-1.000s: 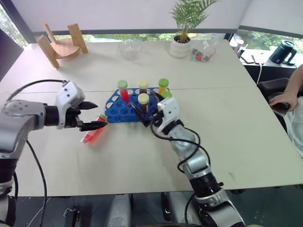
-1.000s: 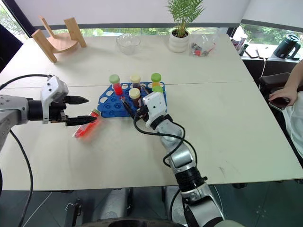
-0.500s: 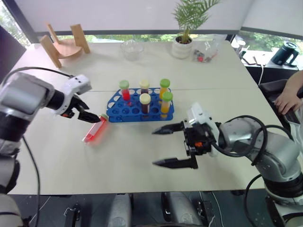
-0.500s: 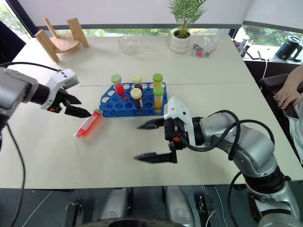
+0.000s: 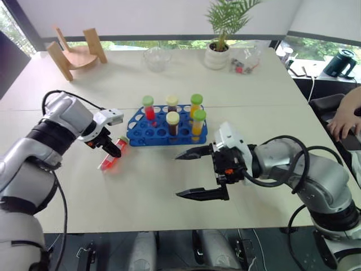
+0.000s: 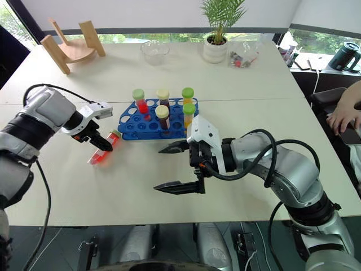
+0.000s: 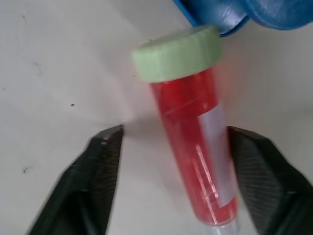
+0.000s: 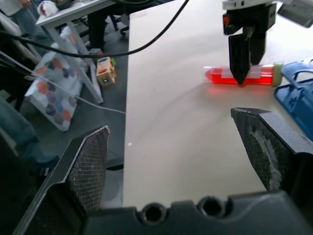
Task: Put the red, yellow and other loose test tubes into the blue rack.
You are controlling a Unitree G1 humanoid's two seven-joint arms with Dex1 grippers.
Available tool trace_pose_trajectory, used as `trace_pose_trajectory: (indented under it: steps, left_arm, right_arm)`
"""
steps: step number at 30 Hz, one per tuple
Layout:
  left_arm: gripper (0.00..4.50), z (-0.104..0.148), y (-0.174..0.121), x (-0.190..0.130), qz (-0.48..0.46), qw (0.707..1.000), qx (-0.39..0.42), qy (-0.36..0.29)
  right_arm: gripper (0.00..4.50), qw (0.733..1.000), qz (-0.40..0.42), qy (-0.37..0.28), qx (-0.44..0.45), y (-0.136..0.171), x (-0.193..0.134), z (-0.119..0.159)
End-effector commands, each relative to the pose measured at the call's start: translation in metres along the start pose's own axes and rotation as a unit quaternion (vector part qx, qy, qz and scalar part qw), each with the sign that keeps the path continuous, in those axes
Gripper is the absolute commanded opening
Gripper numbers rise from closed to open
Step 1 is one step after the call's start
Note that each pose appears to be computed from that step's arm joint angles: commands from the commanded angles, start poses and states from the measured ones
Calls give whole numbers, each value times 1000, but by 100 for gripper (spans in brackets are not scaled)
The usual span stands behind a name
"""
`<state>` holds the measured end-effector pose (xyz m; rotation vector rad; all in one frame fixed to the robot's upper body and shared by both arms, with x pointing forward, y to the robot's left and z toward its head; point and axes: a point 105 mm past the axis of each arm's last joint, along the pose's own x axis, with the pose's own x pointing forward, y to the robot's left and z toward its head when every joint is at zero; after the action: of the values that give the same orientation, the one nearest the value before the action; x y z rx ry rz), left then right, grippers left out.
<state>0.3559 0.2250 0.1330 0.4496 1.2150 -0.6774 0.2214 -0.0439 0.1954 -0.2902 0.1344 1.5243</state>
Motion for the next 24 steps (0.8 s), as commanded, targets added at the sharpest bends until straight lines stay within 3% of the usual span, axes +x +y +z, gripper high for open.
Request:
trace_pose_trajectory:
  steps: [1, 3, 9, 11, 14, 17, 19, 24]
  left_arm:
    - [174, 3, -3, 8, -6, 1000, 6, 1]
    - [89, 3, -3, 9, -6, 1000, 8, 1]
    - [86, 1, 10, -15, 8, 998, -7, -55]
    - [86, 11, 26, -45, 36, 983, 26, -178]
    - [86, 29, 35, -99, 73, 919, 78, -379]
    - [86, 52, 21, -165, 46, 776, 8, -629]
    - [86, 51, -3, -164, 22, 735, 10, -678]
    - [86, 61, -43, -121, -2, 701, -4, -713]
  right_arm:
    - [441, 1000, -16, -7, -23, -4, -4, 7]
    - [441, 1000, -18, -4, -22, -5, -6, 6]
    - [441, 999, -32, 13, -18, -7, -13, -4]
    - [441, 999, -50, 12, -16, -10, -16, -6]
    - [441, 996, -87, -13, -9, -20, -18, -6]
    - [441, 993, -110, -27, 12, -28, -20, -10]
    - [441, 992, -122, -29, 20, -34, -24, -9]
    - [441, 990, -133, -40, 25, -53, -37, 8]
